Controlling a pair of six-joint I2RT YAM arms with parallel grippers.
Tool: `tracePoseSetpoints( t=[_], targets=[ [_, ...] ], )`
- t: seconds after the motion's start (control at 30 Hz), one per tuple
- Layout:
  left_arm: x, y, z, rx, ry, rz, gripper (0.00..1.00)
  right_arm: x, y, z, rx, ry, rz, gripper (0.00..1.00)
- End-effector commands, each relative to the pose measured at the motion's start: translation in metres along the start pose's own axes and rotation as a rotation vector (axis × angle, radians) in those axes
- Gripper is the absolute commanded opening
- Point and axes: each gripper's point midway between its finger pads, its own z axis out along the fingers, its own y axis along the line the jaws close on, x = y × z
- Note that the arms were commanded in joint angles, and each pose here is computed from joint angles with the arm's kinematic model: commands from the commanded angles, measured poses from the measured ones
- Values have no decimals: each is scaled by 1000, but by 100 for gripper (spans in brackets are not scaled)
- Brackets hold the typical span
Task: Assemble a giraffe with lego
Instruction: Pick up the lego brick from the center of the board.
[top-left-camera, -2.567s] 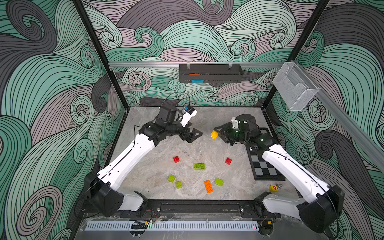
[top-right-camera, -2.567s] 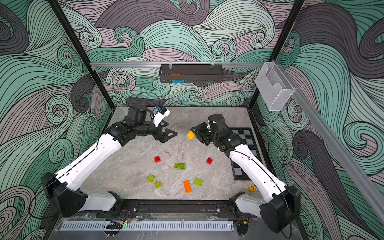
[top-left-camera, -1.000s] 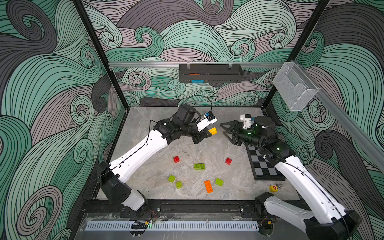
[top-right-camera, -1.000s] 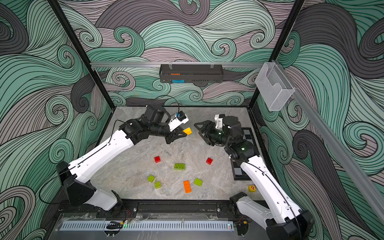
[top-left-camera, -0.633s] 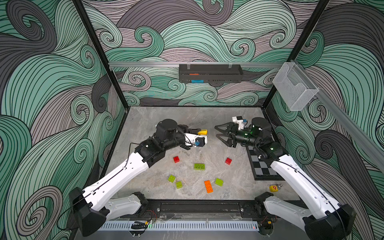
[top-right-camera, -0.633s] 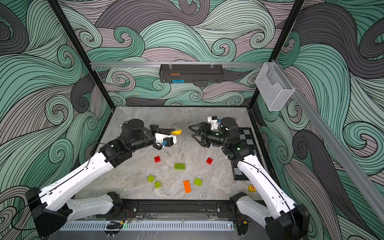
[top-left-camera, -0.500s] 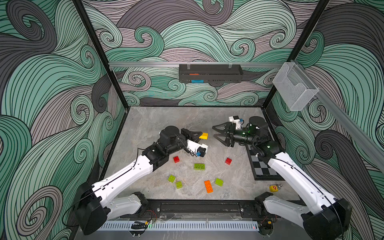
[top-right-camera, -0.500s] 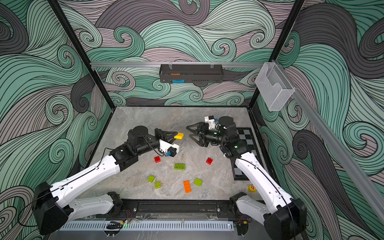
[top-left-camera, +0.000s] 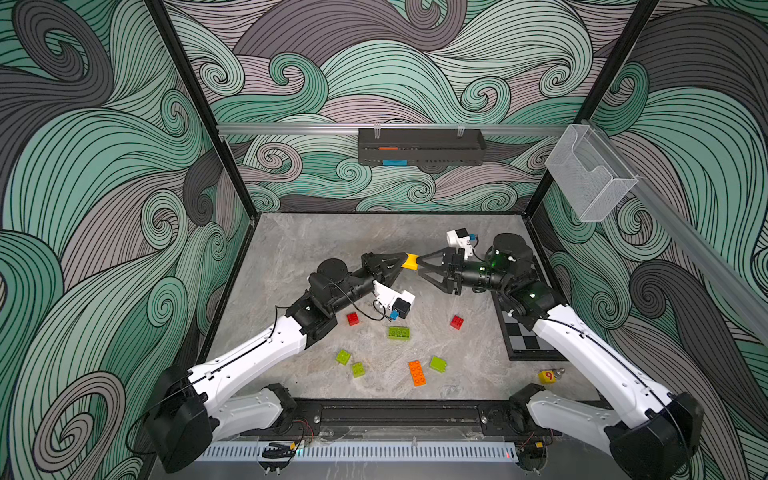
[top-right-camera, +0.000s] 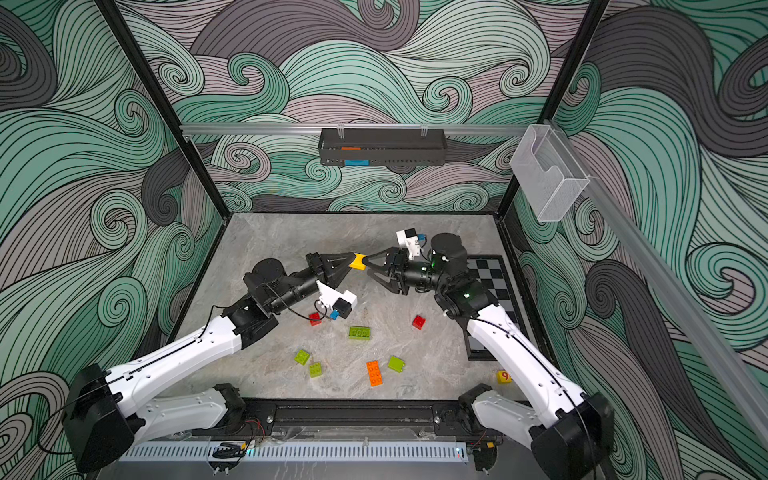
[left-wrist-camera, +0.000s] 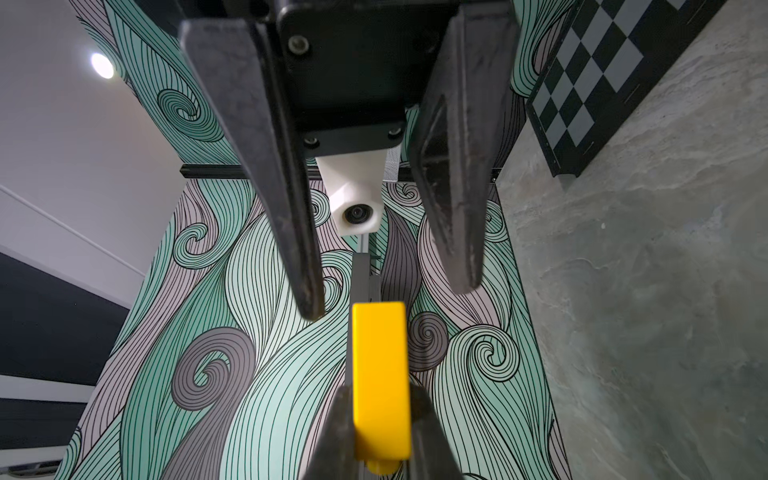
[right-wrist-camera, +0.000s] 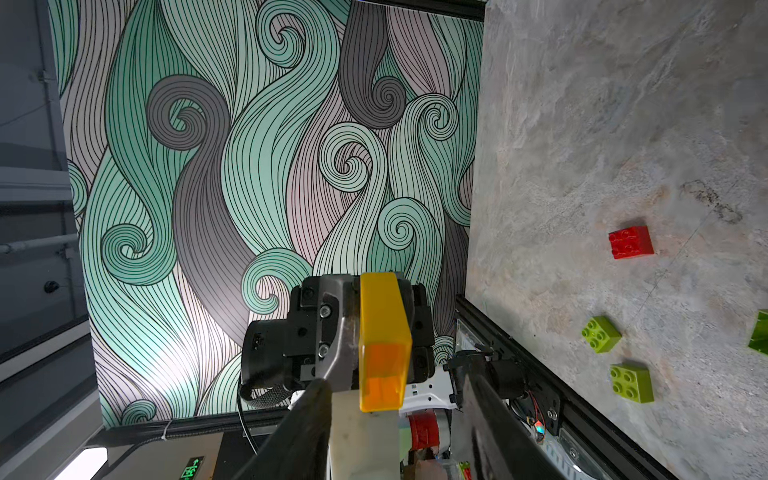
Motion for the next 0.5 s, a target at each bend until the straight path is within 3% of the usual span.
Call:
tracePoseSetpoints(
  t=[0.0, 0.17, 0.47],
  targets=[
    [-5, 15, -3, -56, -27, 40, 0, -2, 15, 5, -46, -3, -52, 51],
    [-9, 11, -3, -53, -46, 58, 0, -5, 17, 11, -41, -8, -69, 45],
    [-12, 3, -4, -41, -66, 63, 0, -11, 13, 16, -28, -24, -67, 18]
  ],
)
